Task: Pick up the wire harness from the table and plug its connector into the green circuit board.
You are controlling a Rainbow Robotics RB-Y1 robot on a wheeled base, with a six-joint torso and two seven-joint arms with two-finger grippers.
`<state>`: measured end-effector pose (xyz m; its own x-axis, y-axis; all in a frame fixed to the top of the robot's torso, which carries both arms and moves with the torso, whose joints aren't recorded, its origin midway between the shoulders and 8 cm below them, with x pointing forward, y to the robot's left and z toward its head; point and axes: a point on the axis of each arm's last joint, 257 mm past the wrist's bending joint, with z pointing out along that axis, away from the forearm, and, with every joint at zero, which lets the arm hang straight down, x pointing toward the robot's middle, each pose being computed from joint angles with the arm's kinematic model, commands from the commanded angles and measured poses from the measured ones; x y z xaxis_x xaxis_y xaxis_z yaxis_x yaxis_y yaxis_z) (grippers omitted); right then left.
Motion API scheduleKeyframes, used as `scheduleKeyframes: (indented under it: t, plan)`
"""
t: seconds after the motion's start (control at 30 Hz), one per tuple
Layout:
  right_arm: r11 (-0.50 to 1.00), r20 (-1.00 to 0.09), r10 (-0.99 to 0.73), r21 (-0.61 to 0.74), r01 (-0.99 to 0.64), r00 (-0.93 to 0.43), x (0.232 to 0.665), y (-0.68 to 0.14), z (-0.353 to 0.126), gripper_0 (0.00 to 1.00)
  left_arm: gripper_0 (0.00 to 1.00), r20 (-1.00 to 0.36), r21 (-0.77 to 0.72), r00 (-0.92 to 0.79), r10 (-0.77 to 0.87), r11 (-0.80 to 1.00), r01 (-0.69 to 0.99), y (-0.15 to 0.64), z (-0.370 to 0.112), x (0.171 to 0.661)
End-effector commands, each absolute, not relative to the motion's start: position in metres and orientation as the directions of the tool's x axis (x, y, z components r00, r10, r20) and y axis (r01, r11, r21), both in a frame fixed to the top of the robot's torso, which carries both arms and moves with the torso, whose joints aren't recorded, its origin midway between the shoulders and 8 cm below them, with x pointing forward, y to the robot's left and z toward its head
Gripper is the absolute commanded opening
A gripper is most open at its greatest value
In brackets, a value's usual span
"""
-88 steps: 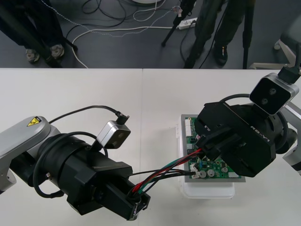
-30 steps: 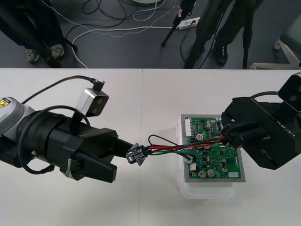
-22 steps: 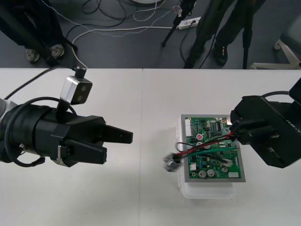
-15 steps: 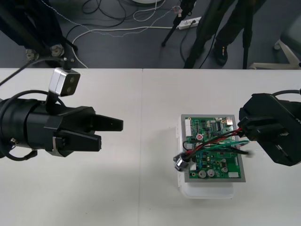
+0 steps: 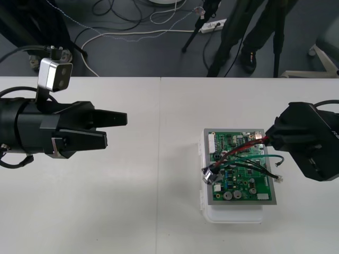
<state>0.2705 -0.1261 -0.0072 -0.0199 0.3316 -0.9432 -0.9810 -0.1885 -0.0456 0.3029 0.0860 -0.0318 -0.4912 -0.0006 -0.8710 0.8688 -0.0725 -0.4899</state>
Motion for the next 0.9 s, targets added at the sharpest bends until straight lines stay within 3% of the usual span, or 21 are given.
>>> scheduleKeyframes:
  t: [0.03,0.3,0.9]
  plan:
    - [-0.117,-0.955,0.293,-0.085,-0.990,0.047,0.274,-0.122,-0.002,0.00,1.00,-0.938,-0.344,-0.345,-0.033,-0.028,0.939,0.079,-0.008,0.318]
    - [-0.014,-0.966,0.233,-0.119,-0.993,0.112,0.290,-0.107,-0.006,0.00,1.00,-0.969,-0.248,-0.248,-0.024,-0.002,0.969,0.073,-0.003,0.328]
    - [0.063,-0.959,0.110,-0.256,-0.965,0.261,0.288,-0.071,-0.018,0.00,1.00,-0.999,-0.026,-0.024,0.042,-0.070,0.997,0.060,0.010,0.319]
